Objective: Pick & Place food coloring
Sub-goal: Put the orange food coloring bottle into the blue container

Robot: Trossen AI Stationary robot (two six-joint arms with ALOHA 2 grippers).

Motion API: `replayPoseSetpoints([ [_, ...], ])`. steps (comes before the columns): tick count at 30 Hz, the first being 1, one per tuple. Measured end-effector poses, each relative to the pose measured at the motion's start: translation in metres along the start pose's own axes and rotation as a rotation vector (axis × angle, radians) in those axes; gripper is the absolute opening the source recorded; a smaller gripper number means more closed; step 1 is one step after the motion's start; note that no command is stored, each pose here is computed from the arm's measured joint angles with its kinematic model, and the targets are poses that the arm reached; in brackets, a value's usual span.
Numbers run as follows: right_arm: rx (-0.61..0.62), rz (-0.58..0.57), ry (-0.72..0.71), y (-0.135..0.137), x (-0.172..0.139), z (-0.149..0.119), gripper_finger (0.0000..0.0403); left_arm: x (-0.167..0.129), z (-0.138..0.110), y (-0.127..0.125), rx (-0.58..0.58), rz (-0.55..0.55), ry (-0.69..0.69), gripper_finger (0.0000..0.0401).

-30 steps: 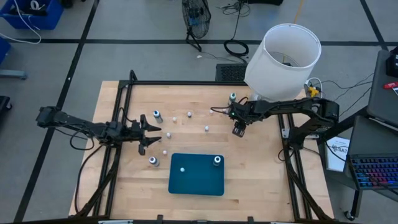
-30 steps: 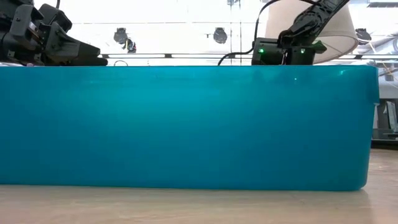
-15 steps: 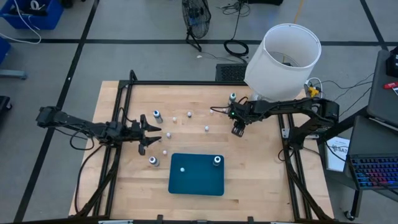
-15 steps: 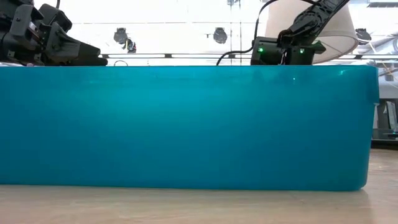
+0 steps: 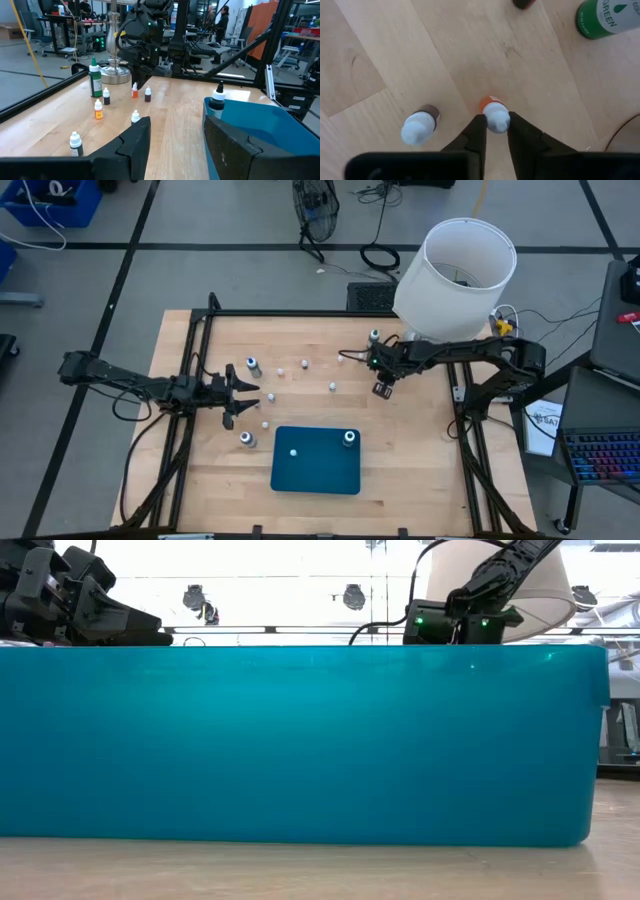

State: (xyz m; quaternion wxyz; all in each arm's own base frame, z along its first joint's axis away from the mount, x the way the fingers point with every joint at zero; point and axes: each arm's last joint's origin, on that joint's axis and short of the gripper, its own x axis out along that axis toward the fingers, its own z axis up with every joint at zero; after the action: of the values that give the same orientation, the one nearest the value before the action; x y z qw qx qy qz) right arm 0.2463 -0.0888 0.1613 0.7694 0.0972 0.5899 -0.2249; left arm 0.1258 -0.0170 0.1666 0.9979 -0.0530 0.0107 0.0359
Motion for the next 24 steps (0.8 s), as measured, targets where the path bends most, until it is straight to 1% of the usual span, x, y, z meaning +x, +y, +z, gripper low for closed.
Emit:
replayPoseSetpoints([
  [1, 0.004, 0.000, -0.001, -0.001, 0.000, 0.000, 0.0039, 0.000, 0.000, 0.000, 0.000, 0.000, 0.000, 0.0187],
  [10, 0.001, -0.002, 0.000, -0.003, 0.000, 0.000, 0.0041, 0.000, 0.000, 0.000, 0.000, 0.000, 0.000, 0.0186],
  [15, -0.027, -0.001, -0.020, -0.003, -0.003, 0.001, 0.0039, 0.000, 0.000, 0.000, 0.000, 0.000, 0.000, 0.0186],
  [20, -0.036, 0.008, -0.103, -0.002, -0.021, 0.003, 0.0039, 0.000, 0.000, 0.000, 0.000, 0.000, 0.000, 0.0187],
  [24, -0.050, 0.034, -0.207, 0.004, -0.047, 0.000, 0.0039, 0.000, 0.000, 0.000, 0.000, 0.000, 0.000, 0.0186],
])
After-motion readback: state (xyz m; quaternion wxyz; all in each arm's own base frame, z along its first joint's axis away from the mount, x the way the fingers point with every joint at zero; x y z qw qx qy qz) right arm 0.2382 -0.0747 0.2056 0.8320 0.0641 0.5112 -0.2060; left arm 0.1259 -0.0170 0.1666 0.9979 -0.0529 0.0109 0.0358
